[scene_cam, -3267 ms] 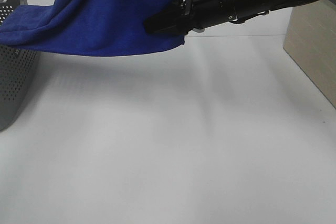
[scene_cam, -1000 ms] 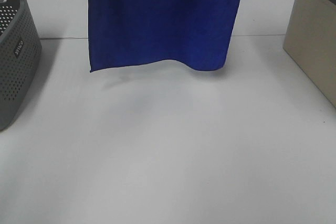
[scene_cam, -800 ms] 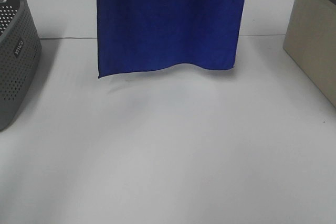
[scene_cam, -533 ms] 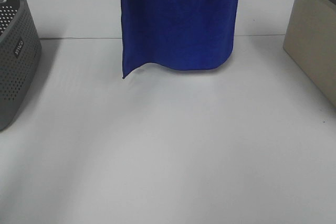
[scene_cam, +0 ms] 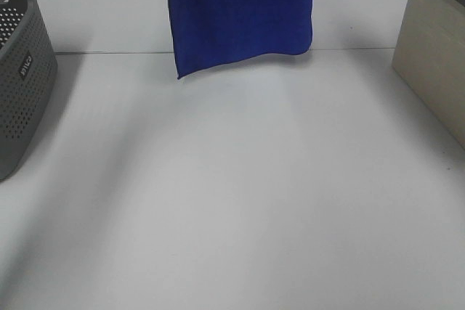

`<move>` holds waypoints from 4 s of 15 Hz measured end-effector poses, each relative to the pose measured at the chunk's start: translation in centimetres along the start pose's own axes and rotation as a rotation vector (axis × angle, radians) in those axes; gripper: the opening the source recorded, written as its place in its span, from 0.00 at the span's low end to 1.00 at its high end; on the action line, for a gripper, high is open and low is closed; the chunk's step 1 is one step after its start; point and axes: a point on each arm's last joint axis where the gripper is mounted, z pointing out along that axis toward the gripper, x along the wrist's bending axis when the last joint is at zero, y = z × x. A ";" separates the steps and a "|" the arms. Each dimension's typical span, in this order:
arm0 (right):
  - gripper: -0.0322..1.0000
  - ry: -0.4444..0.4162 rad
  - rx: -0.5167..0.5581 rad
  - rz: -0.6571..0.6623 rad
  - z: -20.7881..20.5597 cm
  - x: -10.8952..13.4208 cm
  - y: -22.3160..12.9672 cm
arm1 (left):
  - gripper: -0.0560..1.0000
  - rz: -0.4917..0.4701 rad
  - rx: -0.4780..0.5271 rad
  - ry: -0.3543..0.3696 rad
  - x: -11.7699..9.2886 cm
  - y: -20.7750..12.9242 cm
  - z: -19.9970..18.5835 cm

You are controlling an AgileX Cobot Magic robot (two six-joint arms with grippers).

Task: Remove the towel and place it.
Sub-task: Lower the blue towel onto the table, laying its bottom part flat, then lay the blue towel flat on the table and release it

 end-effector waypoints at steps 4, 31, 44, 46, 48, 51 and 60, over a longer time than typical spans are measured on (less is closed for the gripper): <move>0.05 0.001 0.047 0.029 1.0 0.3 -3.1 | 0.05 -0.007 0.014 0.034 0.6 -2.6 0.1; 0.05 0.122 0.231 0.077 -0.4 -1.3 -2.4 | 0.05 -0.091 0.292 -0.038 -0.3 -2.3 0.0; 0.05 0.343 0.480 0.163 -2.9 -0.4 -1.7 | 0.05 -0.121 0.625 -0.190 -2.4 -0.2 -1.3; 0.05 0.422 0.597 0.229 -4.7 -0.6 -0.4 | 0.05 -0.161 0.826 -0.342 -2.8 2.2 -3.2; 0.05 0.485 0.699 0.275 -6.2 -0.6 0.4 | 0.05 -0.211 0.970 -0.438 -2.4 3.2 -4.8; 0.05 0.604 0.852 0.344 -8.9 -0.6 1.9 | 0.05 -0.299 1.090 -0.455 0.4 5.9 -6.8; 0.05 0.667 0.783 0.519 -12.2 -1.4 7.5 | 0.05 -0.486 1.105 -0.479 6.3 12.6 -13.6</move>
